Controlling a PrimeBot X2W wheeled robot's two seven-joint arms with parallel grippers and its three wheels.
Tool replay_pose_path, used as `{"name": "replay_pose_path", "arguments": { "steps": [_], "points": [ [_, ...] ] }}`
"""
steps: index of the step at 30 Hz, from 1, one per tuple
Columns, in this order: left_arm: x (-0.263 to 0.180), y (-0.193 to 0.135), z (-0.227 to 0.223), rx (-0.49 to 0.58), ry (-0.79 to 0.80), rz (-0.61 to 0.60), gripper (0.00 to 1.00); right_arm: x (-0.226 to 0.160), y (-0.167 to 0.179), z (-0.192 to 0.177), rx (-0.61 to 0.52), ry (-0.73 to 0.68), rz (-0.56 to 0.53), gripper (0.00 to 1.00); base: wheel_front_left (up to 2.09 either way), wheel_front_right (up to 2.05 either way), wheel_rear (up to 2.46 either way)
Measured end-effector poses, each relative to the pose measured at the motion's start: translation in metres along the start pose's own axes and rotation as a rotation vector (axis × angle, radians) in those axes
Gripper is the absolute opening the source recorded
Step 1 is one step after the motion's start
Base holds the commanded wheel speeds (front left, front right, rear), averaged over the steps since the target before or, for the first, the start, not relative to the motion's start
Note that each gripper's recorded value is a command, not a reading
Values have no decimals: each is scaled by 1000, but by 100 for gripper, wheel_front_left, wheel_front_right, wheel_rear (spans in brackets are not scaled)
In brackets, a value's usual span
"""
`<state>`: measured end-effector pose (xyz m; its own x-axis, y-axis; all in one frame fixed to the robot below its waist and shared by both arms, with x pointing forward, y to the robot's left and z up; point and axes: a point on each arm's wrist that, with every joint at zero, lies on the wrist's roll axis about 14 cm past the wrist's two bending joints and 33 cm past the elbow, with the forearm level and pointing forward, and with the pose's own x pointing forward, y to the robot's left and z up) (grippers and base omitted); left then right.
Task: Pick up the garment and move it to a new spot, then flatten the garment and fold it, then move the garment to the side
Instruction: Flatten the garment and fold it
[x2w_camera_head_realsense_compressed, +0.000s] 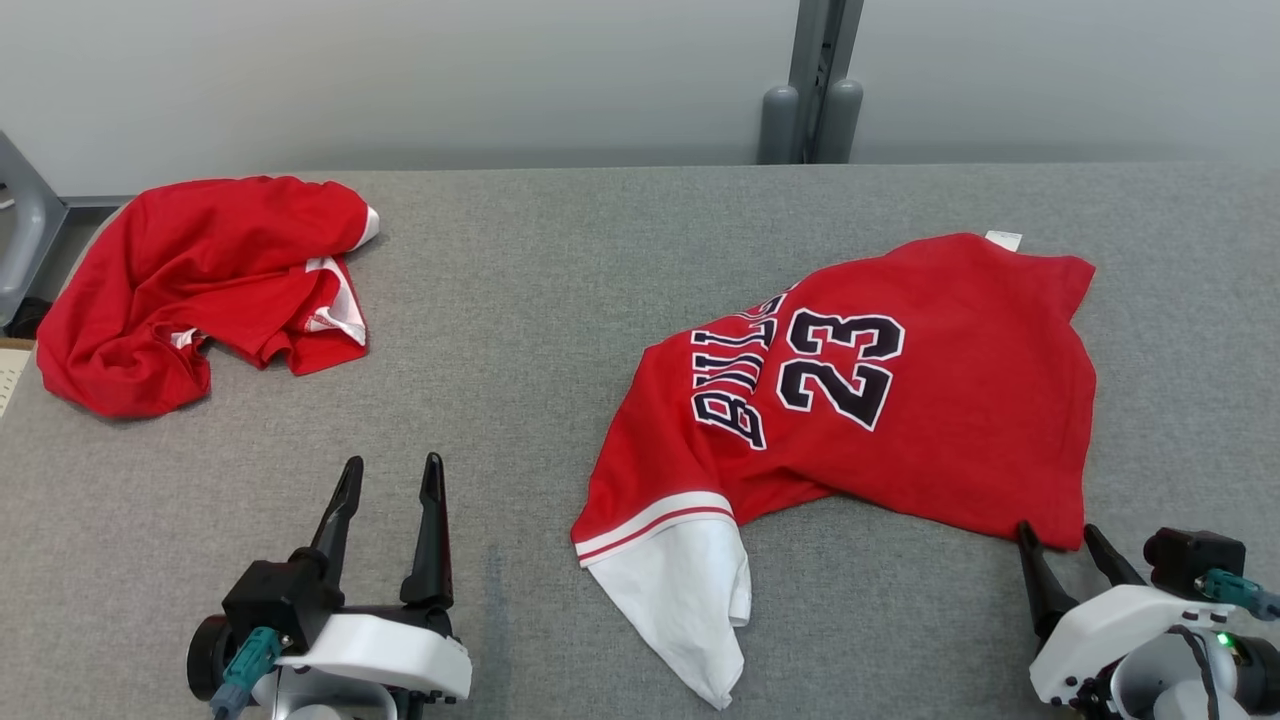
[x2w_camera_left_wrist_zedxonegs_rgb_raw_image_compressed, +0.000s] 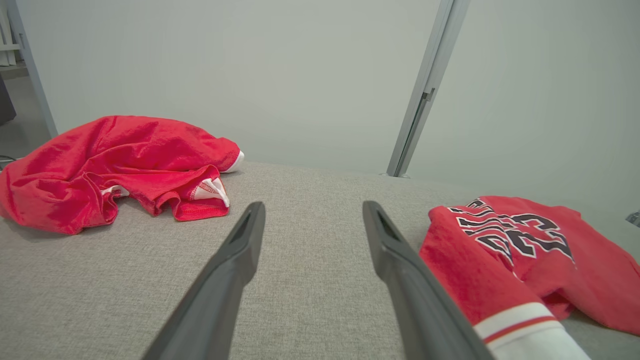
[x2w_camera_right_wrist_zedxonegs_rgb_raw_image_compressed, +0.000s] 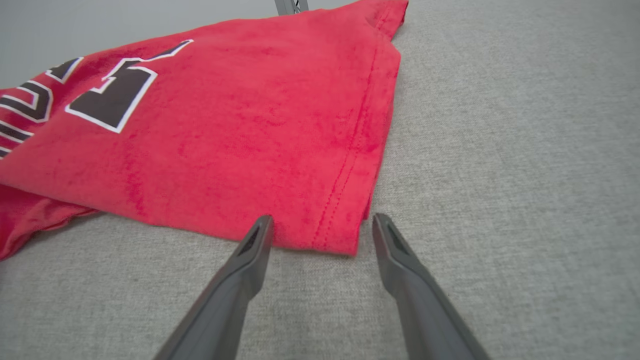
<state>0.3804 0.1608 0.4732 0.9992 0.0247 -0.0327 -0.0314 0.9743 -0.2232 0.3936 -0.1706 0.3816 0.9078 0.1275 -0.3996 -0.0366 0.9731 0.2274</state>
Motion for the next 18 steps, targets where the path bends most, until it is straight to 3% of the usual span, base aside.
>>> {"name": "replay_pose_path", "arguments": {
  "steps": [1, 2, 3, 7, 8, 9, 18],
  "points": [
    [0, 0, 0, 1, 0, 1, 100, 2, 1, 0, -2, 1, 2, 70, 0, 0, 0],
    [0, 1, 0, 1, 0, 1, 100, 3, 2, 1, -1, 2, 6, 70, 0, 0, 0],
    [0, 1, 0, 1, 1, 2, 100, 5, 4, 1, -8, 5, 15, 45, 0, 0, 0],
    [-1, 1, 0, 2, -1, 2, 100, 10, 12, 8, -27, -16, 41, 24, 0, 0, 0],
    [-1, 1, 0, 2, -1, 2, 100, 11, 13, 11, -32, -26, 46, 8, 0, 0, 0],
    [-1, 1, 1, 2, -2, 1, 100, 11, 13, 13, -36, -32, 49, 0, 0, 0, 0],
    [-3, -4, -1, 2, 4, -15, 100, 19, 8, 37, -66, -77, 55, 0, 0, 0, 0]
  ]
}}
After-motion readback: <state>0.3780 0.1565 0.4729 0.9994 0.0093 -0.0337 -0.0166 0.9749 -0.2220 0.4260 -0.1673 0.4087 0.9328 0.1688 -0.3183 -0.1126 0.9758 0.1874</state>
